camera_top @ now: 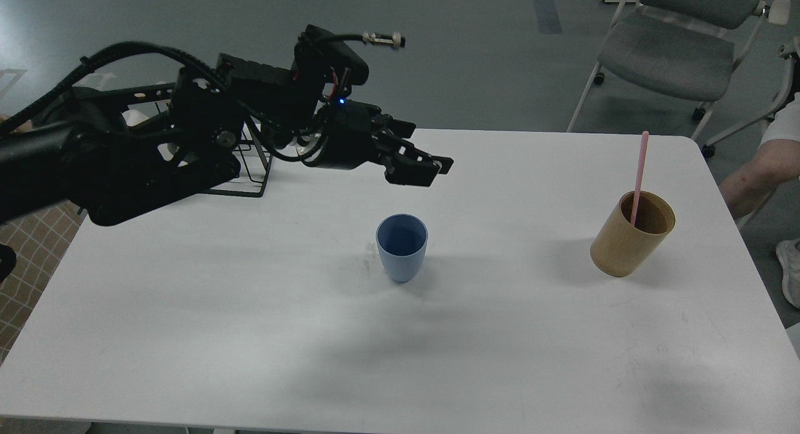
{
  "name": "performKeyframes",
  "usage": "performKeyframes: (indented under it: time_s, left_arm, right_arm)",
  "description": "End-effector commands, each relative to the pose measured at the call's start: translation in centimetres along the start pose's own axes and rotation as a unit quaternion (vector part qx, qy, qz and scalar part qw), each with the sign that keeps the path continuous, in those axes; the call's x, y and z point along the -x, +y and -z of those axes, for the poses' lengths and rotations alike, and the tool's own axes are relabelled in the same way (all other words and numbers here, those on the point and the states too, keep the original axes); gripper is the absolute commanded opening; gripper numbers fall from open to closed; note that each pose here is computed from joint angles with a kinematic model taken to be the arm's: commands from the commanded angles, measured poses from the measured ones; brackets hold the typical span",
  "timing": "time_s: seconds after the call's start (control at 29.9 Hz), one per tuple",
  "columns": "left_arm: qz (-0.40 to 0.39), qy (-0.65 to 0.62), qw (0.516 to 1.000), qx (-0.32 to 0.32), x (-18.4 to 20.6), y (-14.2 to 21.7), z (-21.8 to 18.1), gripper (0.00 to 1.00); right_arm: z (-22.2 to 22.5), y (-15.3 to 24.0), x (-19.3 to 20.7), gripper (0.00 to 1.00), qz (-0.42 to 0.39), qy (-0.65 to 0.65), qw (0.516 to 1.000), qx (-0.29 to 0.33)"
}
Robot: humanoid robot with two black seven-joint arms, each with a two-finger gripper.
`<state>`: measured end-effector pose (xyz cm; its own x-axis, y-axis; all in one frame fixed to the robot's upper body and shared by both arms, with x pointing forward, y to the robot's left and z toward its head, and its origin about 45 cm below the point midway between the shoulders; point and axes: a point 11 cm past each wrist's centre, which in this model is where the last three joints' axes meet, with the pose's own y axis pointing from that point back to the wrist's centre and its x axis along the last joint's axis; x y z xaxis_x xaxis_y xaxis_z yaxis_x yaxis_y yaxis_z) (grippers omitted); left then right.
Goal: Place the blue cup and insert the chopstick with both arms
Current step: 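Release the blue cup upright and lift the left gripper away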
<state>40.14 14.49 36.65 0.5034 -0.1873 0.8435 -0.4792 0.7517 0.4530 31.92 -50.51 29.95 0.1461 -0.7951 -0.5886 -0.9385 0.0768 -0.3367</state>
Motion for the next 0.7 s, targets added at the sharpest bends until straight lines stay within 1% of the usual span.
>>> performKeyframes:
  time_s: [0.0, 0.03, 0.07, 0.13, 0.17, 0.2, 0.27, 0.3, 0.33, 0.4, 0.43, 0.47, 0.53, 0.6, 0.63, 0.67]
  left_arm:
    - [-0.063, 0.109, 0.992, 0.007, -1.9, 2.8, 2.5, 0.94]
    - [-0.087, 0.159, 0.983, 0.016, -2.0, 3.5, 3.6, 0.94]
    - [-0.087, 0.160, 0.983, 0.016, -2.0, 3.5, 3.6, 0.94]
    - [-0.144, 0.247, 0.957, 0.040, -2.6, 5.2, 5.3, 0.94]
    - [-0.164, 0.265, 0.949, 0.044, -2.8, 5.7, 5.8, 0.94]
    - [-0.200, 0.303, 0.930, 0.049, -2.8, 6.8, 7.0, 0.94]
    - [-0.233, 0.344, 0.908, 0.061, -2.7, 7.9, 8.0, 0.94]
    - [-0.261, 0.385, 0.881, 0.079, -2.6, 8.9, 8.6, 0.94]
    - [-0.276, 0.407, 0.866, 0.091, -2.5, 9.4, 8.9, 0.94]
    - [-0.327, 0.476, 0.805, 0.135, -2.3, 11.5, 9.8, 0.95]
    - [-0.339, 0.487, 0.792, 0.145, -2.4, 12.1, 10.0, 0.95]
    - [-0.360, 0.506, 0.766, 0.164, -2.5, 13.0, 10.3, 0.95]
    - [-0.377, 0.526, 0.739, 0.185, -2.5, 13.3, 10.6, 0.95]
    - [-0.411, 0.566, 0.684, 0.207, -1.2, 14.1, 11.7, 0.95]
    - [-0.421, 0.574, 0.671, 0.210, -0.8, 14.5, 12.1, 0.95]
    - [-0.436, 0.588, 0.646, 0.216, 0.1, 15.3, 12.8, 0.95]
  right_arm:
    - [0.0, -0.2, 0.2, 1.00, 0.004, 0.004, 1.000, 0.003]
    - [0.0, -0.2, 0.2, 1.00, 0.004, 0.004, 1.000, 0.005]
    - [0.0, -0.2, 0.2, 1.00, 0.004, 0.004, 1.000, 0.005]
    - [-0.1, -0.2, 0.3, 1.00, 0.005, 0.004, 1.000, 0.007]
    - [-0.2, -0.2, 0.3, 1.00, 0.006, 0.004, 1.000, 0.008]
    - [-0.2, -0.3, 0.4, 1.00, 0.007, 0.004, 1.000, 0.008]
    - [-0.1, -0.5, 0.5, 1.00, 0.009, 0.004, 1.000, 0.007]
    - [0.0, -0.6, 0.6, 1.00, 0.011, 0.008, 1.000, 0.007]
    - [0.0, -0.7, 0.7, 1.00, 0.012, 0.011, 1.000, 0.009]
    - [0.5, -0.9, 0.8, 1.00, 0.015, 0.020, 1.000, 0.010]
    - [0.7, -1.0, 0.8, 1.00, 0.016, 0.023, 1.000, 0.010]
    - [1.2, -1.2, 0.9, 1.00, 0.019, 0.031, 0.999, 0.010]
    - [1.5, -1.4, 1.1, 1.00, 0.023, 0.041, 0.999, 0.011]
    - [1.8, -2.0, 1.5, 1.00, 0.029, 0.064, 0.997, 0.016]
    - [1.8, -2.0, 1.6, 1.00, 0.030, 0.075, 0.996, 0.020]
    - [1.8, -2.1, 1.6, 1.00, 0.031, 0.104, 0.994, 0.031]
